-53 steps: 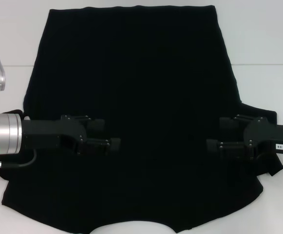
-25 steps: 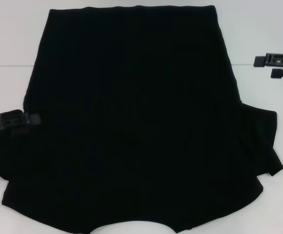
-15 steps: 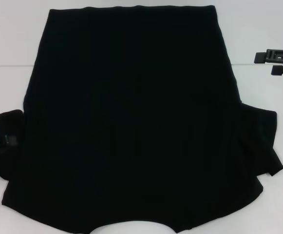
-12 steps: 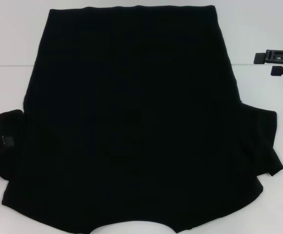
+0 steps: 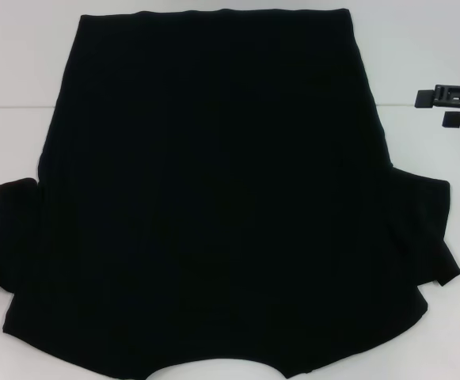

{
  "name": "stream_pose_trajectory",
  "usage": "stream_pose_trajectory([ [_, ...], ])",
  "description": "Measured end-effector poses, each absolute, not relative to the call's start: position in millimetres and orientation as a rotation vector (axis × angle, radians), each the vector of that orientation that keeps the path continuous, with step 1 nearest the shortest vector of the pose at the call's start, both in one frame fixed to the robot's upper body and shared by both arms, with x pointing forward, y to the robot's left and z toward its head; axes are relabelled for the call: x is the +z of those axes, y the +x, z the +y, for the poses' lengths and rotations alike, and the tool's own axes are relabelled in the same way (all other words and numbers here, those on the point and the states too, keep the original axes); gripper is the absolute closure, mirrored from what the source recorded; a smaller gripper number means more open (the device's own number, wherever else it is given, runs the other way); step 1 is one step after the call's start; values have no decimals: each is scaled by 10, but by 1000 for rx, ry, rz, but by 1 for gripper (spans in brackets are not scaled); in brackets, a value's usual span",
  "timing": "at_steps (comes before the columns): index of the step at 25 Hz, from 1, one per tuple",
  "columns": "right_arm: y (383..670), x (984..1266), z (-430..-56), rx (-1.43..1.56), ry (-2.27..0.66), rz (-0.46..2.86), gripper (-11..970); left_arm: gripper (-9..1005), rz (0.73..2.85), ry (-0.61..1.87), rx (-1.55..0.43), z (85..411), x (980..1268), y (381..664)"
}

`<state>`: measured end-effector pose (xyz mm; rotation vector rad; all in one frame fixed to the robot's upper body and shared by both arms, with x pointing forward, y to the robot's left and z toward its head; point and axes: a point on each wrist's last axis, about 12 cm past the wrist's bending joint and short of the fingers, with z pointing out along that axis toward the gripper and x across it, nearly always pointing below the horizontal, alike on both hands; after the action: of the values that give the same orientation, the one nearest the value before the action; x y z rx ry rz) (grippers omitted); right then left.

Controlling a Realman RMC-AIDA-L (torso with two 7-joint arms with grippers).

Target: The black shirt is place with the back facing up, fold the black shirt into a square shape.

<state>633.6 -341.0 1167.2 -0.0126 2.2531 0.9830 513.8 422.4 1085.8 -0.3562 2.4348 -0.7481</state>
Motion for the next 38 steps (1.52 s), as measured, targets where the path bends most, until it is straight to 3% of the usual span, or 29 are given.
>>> stream_pose_trajectory([
  [32, 6312, 11657, -3409, 1005, 0, 2248, 78, 573, 2474, -388, -801, 4051, 10663, 5139],
  [38, 6310, 11662, -3409, 1011, -1, 2246, 83, 807, 2474, -390, -799, 4057, 10671, 5143],
])
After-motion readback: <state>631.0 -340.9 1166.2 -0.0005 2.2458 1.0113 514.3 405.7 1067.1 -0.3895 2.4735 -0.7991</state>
